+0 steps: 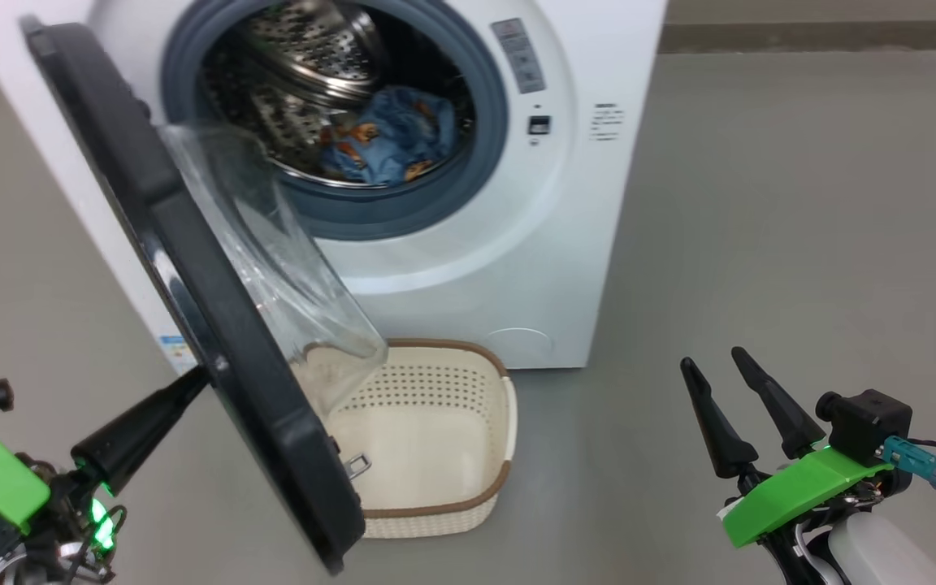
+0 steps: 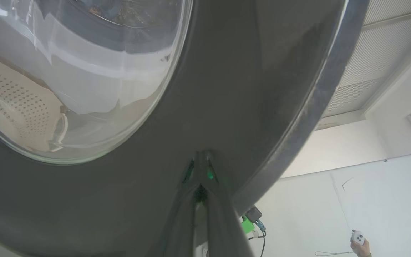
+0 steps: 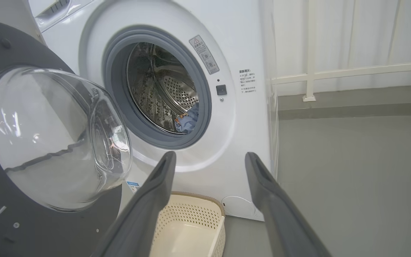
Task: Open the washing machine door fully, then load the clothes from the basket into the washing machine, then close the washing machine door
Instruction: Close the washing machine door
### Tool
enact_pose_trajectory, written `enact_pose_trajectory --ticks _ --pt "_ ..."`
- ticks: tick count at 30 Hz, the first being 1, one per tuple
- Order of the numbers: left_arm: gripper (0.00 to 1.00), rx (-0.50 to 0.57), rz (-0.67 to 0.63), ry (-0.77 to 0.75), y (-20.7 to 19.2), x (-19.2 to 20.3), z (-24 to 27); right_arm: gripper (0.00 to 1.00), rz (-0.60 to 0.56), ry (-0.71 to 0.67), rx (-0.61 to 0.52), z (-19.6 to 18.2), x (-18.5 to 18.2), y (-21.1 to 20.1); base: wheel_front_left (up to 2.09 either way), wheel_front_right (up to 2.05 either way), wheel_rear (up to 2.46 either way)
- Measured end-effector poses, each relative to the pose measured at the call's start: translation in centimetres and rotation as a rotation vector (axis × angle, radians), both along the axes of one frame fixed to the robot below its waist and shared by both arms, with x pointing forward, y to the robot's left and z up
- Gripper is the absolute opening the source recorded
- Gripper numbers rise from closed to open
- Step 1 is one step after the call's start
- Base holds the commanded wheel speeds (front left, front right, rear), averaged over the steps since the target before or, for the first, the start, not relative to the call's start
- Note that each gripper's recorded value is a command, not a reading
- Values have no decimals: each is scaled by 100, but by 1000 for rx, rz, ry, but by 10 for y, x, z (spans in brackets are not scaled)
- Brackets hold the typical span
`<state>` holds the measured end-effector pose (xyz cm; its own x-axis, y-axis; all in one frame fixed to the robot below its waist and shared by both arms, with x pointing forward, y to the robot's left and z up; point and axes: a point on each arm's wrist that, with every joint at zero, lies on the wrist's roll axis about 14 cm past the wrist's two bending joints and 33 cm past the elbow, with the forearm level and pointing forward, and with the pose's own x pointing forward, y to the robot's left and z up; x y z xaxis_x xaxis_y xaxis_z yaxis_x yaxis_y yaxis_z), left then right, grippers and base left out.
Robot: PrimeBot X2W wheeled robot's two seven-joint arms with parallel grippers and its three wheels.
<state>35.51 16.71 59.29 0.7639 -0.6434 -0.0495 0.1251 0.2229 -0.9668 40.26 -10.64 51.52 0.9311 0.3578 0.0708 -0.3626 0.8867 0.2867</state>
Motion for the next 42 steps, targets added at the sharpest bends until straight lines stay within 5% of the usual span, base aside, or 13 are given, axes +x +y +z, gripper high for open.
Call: enact_pose_trajectory --ticks 24,42 --pt "0 -37 -81 -61 -94 89 14 100 -273 33 2 -11 -33 -93 0 0 0" --pt "0 -18 -12 -72 -76 90 12 100 -219 27 -4 -11 -21 -73 0 0 0"
